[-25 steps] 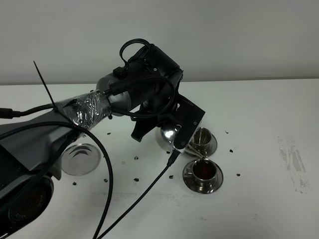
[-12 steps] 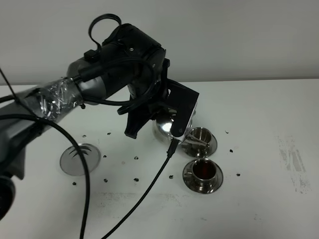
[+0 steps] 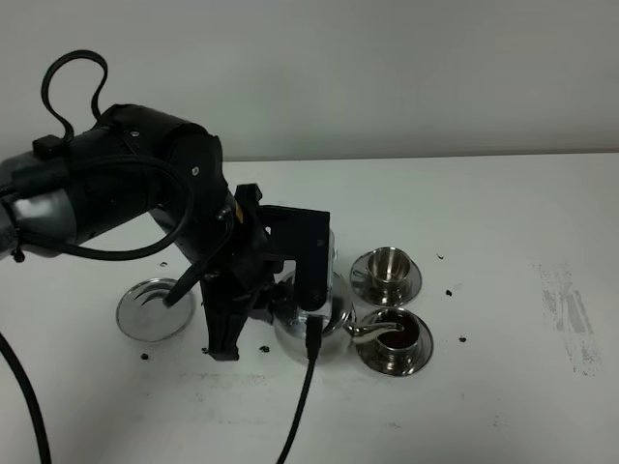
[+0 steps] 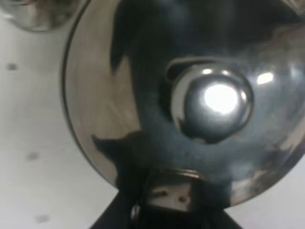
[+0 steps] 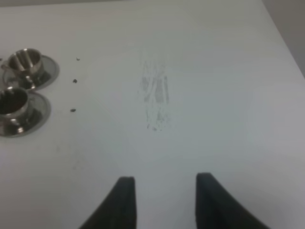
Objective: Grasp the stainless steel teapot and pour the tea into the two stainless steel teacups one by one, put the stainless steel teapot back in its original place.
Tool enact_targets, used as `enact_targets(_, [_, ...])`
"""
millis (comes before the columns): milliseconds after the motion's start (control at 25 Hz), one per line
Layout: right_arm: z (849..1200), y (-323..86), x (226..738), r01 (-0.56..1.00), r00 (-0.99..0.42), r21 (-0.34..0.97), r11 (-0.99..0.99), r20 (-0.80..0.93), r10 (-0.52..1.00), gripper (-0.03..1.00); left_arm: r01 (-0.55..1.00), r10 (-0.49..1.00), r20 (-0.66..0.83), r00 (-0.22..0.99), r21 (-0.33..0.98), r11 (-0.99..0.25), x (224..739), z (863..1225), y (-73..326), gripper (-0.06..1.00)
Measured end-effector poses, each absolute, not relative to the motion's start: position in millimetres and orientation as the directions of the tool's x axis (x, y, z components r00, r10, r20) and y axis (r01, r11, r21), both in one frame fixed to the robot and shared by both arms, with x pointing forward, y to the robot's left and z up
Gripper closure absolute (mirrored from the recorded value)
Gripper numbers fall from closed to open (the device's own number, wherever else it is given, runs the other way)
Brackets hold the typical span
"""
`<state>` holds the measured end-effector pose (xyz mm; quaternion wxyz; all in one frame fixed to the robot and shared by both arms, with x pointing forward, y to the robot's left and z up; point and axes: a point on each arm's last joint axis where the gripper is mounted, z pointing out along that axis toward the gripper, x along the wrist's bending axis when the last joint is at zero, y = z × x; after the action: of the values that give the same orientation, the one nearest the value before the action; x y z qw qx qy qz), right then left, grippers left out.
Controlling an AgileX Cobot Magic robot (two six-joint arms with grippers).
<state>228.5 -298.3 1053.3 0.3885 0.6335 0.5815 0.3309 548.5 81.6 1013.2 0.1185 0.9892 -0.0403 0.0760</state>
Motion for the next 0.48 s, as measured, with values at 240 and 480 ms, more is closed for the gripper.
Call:
enact_targets(240, [1053.3, -298.3, 228.5, 0.480, 0.105, 0.877, -0.022, -0.033, 0.994, 0.68, 0.055, 0.069, 0.044, 0.997, 0.266, -0.962, 538.3, 989.2, 87.5, 0.74])
enact_targets(480, [1053.3, -298.3, 228.5, 0.480, 0.105, 0.877, -0.022, -0.033, 0.994, 0.68, 0.083, 0.083, -0.006, 0.996, 0.236, -0.968, 529.7, 969.4, 94.1, 0.74])
